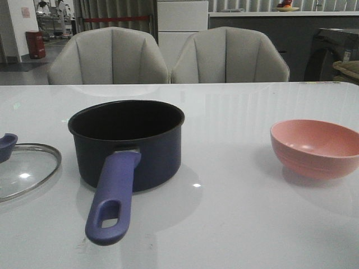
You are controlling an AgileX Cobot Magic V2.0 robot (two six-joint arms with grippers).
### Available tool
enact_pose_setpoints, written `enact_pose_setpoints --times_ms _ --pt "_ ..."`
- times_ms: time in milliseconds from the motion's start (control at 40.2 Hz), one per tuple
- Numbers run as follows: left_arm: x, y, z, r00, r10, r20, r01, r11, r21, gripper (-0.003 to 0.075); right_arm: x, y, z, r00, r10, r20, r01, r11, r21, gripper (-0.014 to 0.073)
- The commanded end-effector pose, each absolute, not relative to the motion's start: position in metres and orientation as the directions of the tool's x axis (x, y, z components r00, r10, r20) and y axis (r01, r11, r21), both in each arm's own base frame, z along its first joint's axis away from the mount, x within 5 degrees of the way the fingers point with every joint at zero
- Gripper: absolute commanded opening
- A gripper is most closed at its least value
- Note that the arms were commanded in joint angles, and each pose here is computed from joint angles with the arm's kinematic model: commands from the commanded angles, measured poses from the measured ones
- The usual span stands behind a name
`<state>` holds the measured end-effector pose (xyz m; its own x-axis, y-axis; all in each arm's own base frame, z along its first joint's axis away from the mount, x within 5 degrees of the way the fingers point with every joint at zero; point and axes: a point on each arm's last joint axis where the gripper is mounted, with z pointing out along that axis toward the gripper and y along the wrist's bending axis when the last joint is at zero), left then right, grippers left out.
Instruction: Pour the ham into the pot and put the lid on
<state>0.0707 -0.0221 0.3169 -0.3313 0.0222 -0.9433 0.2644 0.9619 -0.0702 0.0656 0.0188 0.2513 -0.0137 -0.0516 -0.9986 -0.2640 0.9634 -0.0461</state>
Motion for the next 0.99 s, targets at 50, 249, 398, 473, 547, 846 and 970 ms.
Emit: enact_pose_setpoints --times_ms 50,249,398,473,547,846,970 --pt "0.097 -0.029 0.350 -0.387 0.032 -0.921 0.267 0.960 -0.079 0.0529 0.066 0.017 0.265 0.065 -0.034 -0.997 -0.241 0.969 -0.049 0.0151" --pt "0.138 -0.038 0.362 -0.511 0.081 -0.856 0.261 0.963 -0.065 0.0651 0.066 0.017 0.265 0.065 -0.034 -0.997 -0.241 0.969 -0.049 0.0151" --pt "0.175 -0.047 0.361 -0.619 0.080 -0.782 0.238 0.967 -0.090 0.0657 0.066 0.017 0.265 0.065 -0.034 -0.997 -0.241 0.969 -0.049 0.0151" --pt "0.193 -0.052 0.358 -0.663 0.095 -0.742 0.235 0.968 -0.086 0.0657 0.066 0.017 0.265 0.066 -0.034 -0.997 -0.241 0.969 -0.049 0.0151" --pt "0.216 -0.054 0.352 -0.710 0.105 -0.696 0.210 0.975 -0.067 0.0657 0.066 0.017 0.265 0.066 -0.034 -0.997 -0.241 0.969 -0.049 0.0151" --pt "0.282 -0.057 0.332 -0.829 0.104 -0.549 0.119 0.993 0.008 0.0657 0.066 0.017 0.265 0.066 -0.034 -0.997 -0.241 0.969 -0.049 0.0151" --pt "0.302 -0.054 0.320 -0.865 0.075 -0.496 0.088 0.996 -0.003 0.0657 0.066 0.017 0.265 0.066 -0.034 -0.997 -0.241 0.969 -0.049 0.0151"
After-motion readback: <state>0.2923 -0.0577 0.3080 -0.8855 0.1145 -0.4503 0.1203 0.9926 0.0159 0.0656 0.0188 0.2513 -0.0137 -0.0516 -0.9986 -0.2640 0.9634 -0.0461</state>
